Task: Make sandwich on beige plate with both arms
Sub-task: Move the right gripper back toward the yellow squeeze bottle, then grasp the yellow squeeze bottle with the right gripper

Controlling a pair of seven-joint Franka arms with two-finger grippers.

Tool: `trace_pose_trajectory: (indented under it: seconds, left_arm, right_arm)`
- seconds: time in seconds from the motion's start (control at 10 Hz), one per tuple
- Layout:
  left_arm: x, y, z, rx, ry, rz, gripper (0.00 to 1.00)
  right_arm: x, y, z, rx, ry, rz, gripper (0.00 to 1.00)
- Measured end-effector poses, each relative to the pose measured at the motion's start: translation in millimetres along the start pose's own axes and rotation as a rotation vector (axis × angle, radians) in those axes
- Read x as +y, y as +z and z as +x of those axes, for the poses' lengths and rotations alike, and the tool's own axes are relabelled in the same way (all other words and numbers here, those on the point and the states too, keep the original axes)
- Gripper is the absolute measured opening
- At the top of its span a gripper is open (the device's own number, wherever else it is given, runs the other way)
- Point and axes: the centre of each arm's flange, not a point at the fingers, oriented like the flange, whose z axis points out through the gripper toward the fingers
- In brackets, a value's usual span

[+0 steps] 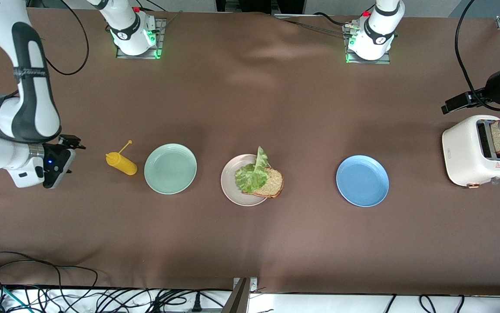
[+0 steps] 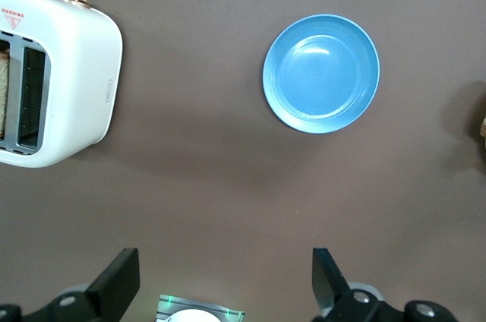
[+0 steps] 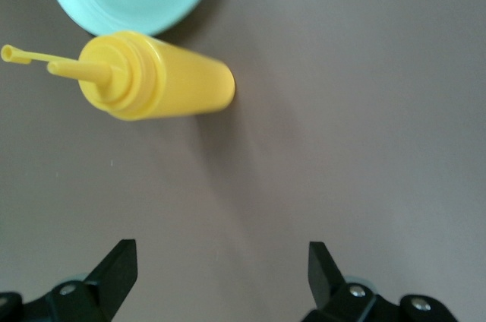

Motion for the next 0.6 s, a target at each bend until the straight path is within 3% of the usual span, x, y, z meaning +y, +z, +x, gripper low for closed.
trace_pose_trajectory:
  seconds: [0.2,0.5,0.6]
  left_arm:
    - [0,0,0,0.0,0.0,0.0,1.0]
    - [0,0,0,0.0,0.0,0.0,1.0]
    - [0,0,0,0.0,0.0,0.0,1.0]
  right_arm:
    - [21,33,-34,0.207,-0.111,0.032,1.0]
    - [33,79,-49,0.454,-0.205,0.035,1.0]
    - [30,95,-44,0.528,-0.239,0.075,1.0]
